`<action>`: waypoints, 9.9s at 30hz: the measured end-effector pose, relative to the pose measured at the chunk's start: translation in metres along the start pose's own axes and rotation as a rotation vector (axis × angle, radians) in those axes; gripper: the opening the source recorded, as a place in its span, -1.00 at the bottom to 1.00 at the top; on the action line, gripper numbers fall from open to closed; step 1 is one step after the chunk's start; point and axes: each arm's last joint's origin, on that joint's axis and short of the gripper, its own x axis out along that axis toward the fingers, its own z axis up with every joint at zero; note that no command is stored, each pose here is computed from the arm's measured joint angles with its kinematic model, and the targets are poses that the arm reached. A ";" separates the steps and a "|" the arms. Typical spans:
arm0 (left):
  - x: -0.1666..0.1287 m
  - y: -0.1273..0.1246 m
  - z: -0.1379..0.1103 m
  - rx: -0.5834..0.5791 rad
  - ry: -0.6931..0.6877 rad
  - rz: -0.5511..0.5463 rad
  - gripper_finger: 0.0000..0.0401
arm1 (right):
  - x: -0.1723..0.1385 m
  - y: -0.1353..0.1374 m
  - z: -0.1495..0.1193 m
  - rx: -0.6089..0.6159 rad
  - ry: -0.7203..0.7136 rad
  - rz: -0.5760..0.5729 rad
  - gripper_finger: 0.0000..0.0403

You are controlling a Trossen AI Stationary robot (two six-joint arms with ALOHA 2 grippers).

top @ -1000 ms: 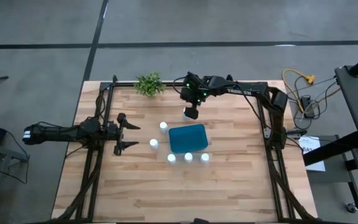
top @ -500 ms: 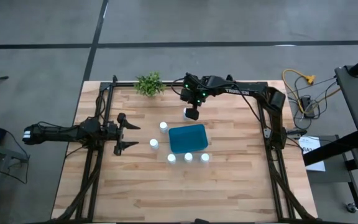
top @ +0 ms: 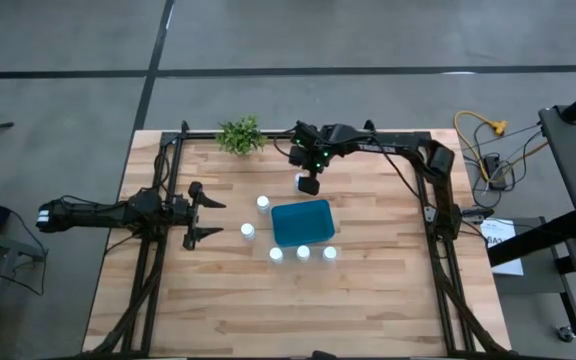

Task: Pick and place pill bottles into a basket
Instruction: Put the white medicine bottle into the blue bin

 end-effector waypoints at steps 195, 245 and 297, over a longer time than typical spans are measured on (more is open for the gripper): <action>0.000 0.000 0.000 0.000 0.000 0.000 0.47 | -0.008 0.085 -0.080 -0.012 -0.028 0.019 -0.26; 0.000 0.000 0.000 0.000 -0.002 0.000 0.47 | 0.004 0.081 -0.081 -0.029 -0.014 -0.028 -0.09; 0.000 0.000 0.000 0.000 -0.002 0.000 0.47 | 0.005 0.081 -0.080 -0.028 -0.028 -0.028 0.19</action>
